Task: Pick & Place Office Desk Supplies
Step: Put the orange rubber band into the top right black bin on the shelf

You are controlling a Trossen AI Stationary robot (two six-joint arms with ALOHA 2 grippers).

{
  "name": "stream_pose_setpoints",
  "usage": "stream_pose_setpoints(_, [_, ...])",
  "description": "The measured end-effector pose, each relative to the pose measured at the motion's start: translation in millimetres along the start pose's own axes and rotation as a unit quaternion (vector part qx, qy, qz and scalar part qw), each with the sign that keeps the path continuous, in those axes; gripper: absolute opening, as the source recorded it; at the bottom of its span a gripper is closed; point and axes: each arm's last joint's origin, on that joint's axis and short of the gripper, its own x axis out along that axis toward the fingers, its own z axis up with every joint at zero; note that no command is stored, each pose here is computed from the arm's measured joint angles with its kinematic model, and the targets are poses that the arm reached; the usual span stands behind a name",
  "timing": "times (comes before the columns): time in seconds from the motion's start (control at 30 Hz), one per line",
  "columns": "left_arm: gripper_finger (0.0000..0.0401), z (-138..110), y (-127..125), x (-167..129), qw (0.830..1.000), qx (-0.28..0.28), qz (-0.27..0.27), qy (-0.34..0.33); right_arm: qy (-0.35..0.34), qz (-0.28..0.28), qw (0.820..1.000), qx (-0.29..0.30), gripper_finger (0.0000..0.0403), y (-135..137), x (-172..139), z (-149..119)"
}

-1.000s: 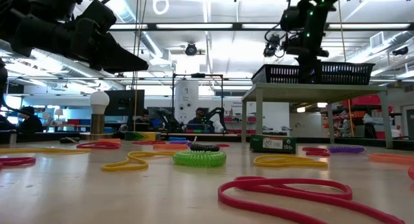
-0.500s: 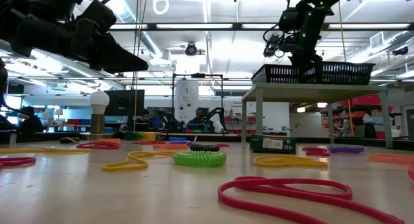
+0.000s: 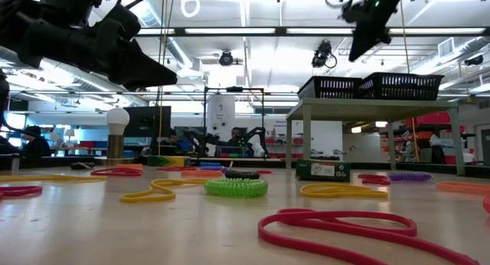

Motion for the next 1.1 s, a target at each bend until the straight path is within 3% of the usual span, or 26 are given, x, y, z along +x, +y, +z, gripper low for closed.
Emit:
stream_pose_setpoints(0.1, [0.0102, -0.5, -0.9, 0.5, 1.000, -0.010, -0.010, 0.001, -0.022, 0.033, 0.999, -0.013, 0.0004, 25.6, -9.5, -20.8])
stream_pose_setpoints(0.3, [0.0013, -4.1, -4.6, 6.8, 0.999, -0.012, -0.035, 0.001, -0.103, 0.077, 0.991, -0.039, 0.0004, 81.6, -13.6, -65.5])
stream_pose_setpoints(0.53, [0.0010, -16.0, -10.0, 21.0, 0.999, -0.021, -0.037, 0.005, -0.152, 0.110, 0.978, -0.090, 0.0004, 140.2, -4.6, -103.1])
stream_pose_setpoints(0.9, [0.0011, -32.3, -14.4, 35.3, 0.999, -0.019, -0.033, 0.004, -0.083, 0.138, 0.980, -0.118, 0.0009, 219.0, 12.9, -152.4])
stream_pose_setpoints(1.1, [0.0011, -31.5, -15.0, 36.6, 0.999, -0.015, -0.035, -0.010, -0.006, 0.152, 0.985, -0.086, 0.0057, 248.5, 28.7, -178.4])
